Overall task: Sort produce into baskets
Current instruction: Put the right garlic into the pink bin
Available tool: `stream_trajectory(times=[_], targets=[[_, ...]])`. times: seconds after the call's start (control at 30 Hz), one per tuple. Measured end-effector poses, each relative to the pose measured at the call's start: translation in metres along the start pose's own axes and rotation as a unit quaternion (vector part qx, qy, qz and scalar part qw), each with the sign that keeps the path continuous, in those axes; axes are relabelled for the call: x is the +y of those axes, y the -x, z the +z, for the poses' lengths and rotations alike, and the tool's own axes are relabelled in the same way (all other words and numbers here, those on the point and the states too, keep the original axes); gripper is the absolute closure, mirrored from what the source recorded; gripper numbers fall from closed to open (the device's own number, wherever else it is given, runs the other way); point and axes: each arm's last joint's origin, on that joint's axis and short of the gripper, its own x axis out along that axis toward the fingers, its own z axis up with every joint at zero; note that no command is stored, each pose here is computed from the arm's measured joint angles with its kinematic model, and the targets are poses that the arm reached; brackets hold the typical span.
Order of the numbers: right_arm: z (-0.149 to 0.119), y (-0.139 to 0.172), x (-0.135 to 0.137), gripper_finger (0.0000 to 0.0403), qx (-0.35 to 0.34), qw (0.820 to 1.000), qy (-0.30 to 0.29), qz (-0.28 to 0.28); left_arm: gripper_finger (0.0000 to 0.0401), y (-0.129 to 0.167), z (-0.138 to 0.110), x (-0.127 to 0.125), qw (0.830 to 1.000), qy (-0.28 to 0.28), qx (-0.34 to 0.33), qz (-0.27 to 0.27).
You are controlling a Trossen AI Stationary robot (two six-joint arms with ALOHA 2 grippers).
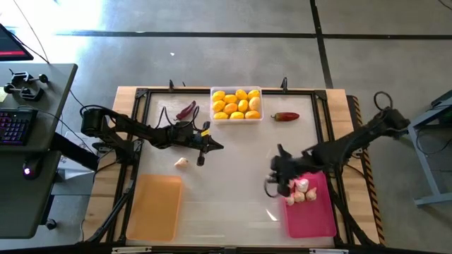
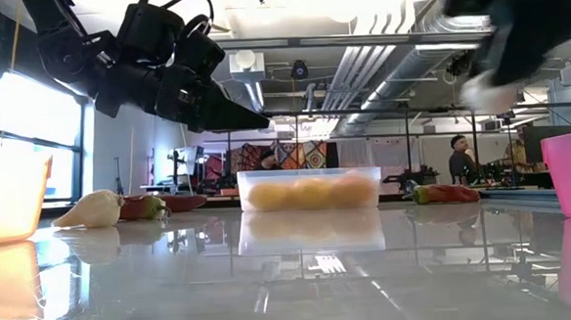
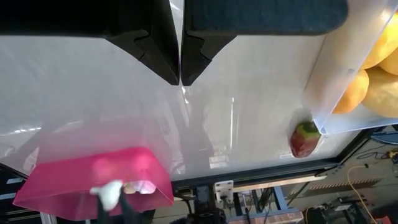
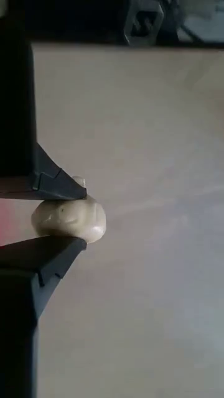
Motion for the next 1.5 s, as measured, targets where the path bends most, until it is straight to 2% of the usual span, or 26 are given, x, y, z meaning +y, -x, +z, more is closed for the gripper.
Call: stream_trajectory(times=[0.17, 0.27, 0.4, 0.57, 0.77, 0.97, 1.17, 1.4, 1.5], targets=[[-0.028, 0.022, 0.017, 0.0341, 0.044, 0.996, -0.076, 0.009, 0.0399, 0.000, 0.000, 0.000, 1.000, -0.009, -0.002, 0.000], [-0.046, 0.030, 0.022, 0.0341, 0.082, 0.989, -0.125, -0.009, 0.0399, 0.000, 0.000, 0.000, 1.000, -0.009, -0.002, 0.000], [-0.068, 0.037, 0.020, 0.0341, 0.136, 0.968, -0.193, -0.081, 0.0399, 0.000, 0.000, 0.000, 1.000, -0.010, -0.002, 0.001], [-0.084, 0.045, 0.010, 0.0341, 0.162, 0.939, -0.246, -0.175, 0.0399, 0.000, 0.000, 0.000, 1.000, -0.013, -0.002, 0.000], [-0.089, 0.051, 0.004, 0.0341, 0.190, 0.919, -0.267, -0.217, 0.0399, 0.000, 0.001, 0.000, 1.000, -0.013, -0.003, 0.001], [-0.092, 0.053, 0.002, 0.0341, 0.219, 0.903, -0.286, -0.234, 0.0398, 0.000, 0.001, 0.000, 1.000, -0.013, -0.003, 0.000], [-0.091, 0.052, 0.004, 0.0341, 0.221, 0.905, -0.289, -0.222, 0.0398, 0.000, 0.001, 0.000, 1.000, -0.013, -0.004, 0.001], [-0.094, 0.054, 0.001, 0.0341, 0.239, 0.890, -0.303, -0.243, 0.0398, 0.000, 0.001, 0.000, 1.000, -0.013, -0.003, 0.001], [-0.094, 0.054, 0.001, 0.0339, 0.236, 0.889, -0.306, -0.246, 0.0398, 0.000, 0.001, 0.000, 1.000, -0.013, -0.003, 0.001]])
